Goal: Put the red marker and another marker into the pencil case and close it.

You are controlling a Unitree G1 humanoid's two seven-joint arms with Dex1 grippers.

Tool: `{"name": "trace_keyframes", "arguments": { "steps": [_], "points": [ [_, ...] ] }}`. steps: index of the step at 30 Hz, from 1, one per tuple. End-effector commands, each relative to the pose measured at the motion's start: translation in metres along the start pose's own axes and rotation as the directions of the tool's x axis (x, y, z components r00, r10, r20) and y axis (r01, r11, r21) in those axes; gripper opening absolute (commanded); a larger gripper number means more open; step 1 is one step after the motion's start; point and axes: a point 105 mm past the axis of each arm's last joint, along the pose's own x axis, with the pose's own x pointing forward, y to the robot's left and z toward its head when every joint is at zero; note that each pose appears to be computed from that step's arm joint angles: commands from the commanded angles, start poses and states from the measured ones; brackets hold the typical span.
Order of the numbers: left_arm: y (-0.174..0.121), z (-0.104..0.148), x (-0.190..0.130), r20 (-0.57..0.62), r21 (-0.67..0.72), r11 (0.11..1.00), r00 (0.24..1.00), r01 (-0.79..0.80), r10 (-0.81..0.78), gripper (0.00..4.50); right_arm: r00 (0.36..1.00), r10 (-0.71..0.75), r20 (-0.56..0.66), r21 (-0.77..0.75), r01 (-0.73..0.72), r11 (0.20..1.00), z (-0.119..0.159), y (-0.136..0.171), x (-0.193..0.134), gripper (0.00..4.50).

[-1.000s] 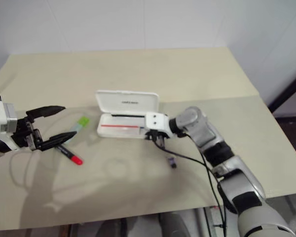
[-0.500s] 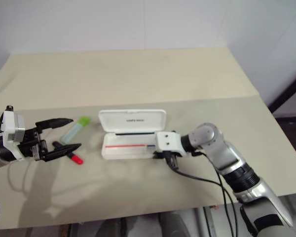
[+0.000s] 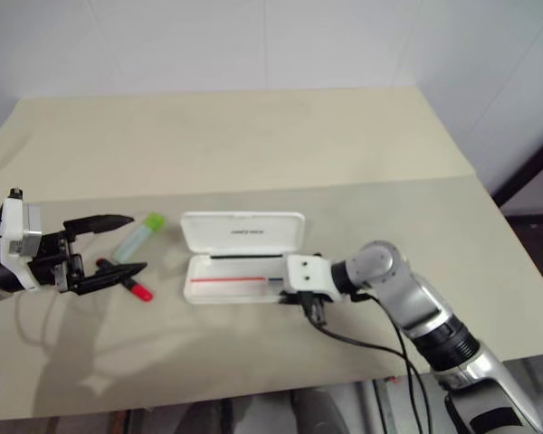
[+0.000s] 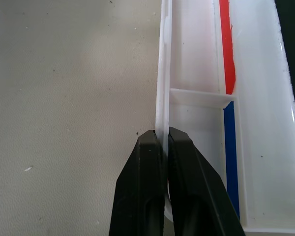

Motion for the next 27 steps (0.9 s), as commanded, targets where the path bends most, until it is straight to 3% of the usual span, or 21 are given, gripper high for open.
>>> {"name": "trace_keyframes", "arguments": {
  "steps": [1,5,15,23,26,27],
  "points": [
    [-0.002,0.011,0.001,0.011,0.036,0.999,1.000,0.026,-0.027,4.50,0.999,-0.001,0.032,-0.029,0.002,1.000,0.007,0.000,0.001,0.58],
    [-0.001,0.012,0.004,0.015,0.044,0.998,0.999,0.037,-0.038,4.50,0.996,-0.051,0.078,-0.065,0.057,0.996,0.017,-0.011,0.000,1.85],
    [0.001,0.014,0.008,0.021,0.061,0.996,0.998,0.062,-0.063,4.50,0.965,0.006,0.262,-0.125,0.027,0.992,0.049,-0.015,-0.027,1.85],
    [0.001,0.016,0.004,0.018,0.109,0.992,0.997,0.066,-0.069,4.50,0.892,0.015,0.452,-0.041,0.004,0.999,0.067,-0.013,-0.061,1.85],
    [0.002,0.014,-0.003,-0.007,0.106,0.992,0.998,0.062,-0.061,4.50,0.896,-0.025,0.443,0.004,0.026,1.000,0.062,-0.014,-0.072,2.38],
    [0.002,0.013,-0.005,-0.013,0.104,0.993,0.998,0.056,-0.055,4.50,0.897,-0.041,0.441,0.026,0.033,0.999,0.059,-0.015,-0.077,2.75]
  ]
}}
